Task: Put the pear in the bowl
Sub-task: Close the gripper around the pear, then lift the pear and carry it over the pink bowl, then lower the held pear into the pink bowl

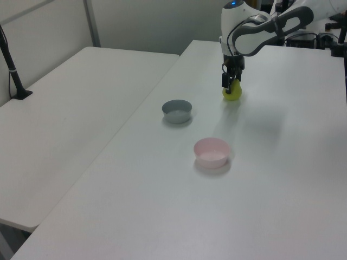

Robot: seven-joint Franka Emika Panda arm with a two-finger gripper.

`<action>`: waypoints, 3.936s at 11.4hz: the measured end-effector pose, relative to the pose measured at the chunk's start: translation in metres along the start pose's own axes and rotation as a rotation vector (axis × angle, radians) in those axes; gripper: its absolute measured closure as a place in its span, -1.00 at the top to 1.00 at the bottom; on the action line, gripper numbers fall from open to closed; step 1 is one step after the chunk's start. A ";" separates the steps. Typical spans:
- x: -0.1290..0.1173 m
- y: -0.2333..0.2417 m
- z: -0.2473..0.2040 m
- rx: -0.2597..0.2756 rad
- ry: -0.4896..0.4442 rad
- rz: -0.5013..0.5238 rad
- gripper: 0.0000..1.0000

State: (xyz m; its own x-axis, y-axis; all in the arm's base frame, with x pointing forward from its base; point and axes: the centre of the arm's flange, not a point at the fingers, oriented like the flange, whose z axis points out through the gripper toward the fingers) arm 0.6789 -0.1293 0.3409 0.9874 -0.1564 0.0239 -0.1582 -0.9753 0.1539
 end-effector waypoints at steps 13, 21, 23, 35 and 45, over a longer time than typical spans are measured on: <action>-0.005 -0.004 -0.026 0.000 -0.014 -0.013 0.53; -0.016 0.019 -0.156 -0.010 -0.030 -0.014 0.53; -0.018 0.016 -0.168 0.001 -0.016 -0.022 0.53; -0.106 -0.336 -0.196 0.077 -0.004 -0.330 0.52; -0.107 -0.383 -0.118 0.065 -0.027 -0.378 0.52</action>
State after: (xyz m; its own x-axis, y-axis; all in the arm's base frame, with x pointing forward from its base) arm 0.6341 0.2790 0.3960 0.9759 0.2125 -0.0488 0.2160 -0.9728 0.0839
